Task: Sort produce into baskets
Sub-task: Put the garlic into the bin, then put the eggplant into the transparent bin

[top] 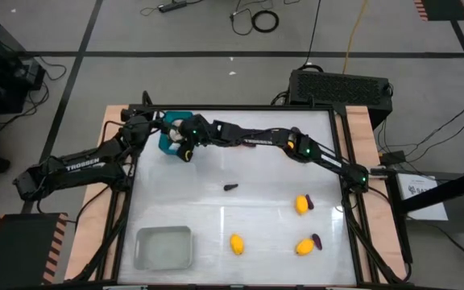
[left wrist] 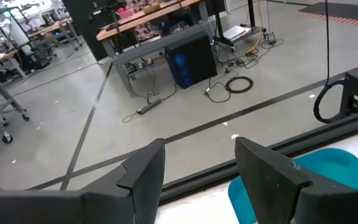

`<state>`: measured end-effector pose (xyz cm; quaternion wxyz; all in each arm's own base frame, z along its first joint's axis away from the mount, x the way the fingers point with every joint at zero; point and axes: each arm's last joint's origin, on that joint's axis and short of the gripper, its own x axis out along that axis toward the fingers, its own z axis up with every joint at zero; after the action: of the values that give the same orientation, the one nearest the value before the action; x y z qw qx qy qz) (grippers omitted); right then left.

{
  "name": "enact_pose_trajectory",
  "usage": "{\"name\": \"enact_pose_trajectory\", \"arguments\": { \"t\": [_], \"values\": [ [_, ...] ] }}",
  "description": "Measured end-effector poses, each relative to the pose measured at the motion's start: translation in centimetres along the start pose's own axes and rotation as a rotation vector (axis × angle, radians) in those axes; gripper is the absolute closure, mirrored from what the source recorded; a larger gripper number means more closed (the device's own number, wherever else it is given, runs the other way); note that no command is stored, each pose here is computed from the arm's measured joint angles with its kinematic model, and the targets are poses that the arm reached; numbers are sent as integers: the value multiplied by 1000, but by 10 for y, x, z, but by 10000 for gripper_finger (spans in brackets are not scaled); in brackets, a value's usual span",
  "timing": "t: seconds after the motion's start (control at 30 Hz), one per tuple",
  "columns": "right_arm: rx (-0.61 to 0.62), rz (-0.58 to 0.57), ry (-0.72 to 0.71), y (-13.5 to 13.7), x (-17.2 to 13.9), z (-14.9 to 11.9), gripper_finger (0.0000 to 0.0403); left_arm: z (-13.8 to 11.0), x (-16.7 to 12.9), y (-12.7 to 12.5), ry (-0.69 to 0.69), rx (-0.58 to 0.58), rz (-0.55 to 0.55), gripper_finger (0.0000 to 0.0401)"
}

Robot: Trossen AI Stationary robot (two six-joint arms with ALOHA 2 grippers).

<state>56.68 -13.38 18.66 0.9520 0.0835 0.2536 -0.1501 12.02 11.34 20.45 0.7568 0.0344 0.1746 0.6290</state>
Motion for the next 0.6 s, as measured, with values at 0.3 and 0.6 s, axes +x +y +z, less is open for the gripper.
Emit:
{"name": "enact_pose_trajectory", "arguments": {
  "t": [0.3,0.6],
  "values": [
    [26,-8,1,-4,-7,7,195,1,0,-4,-14,24,-140,198],
    [-25,-52,244,-16,-66,31,161,1,-2,-10,-42,95,-340,198]
  ]
}}
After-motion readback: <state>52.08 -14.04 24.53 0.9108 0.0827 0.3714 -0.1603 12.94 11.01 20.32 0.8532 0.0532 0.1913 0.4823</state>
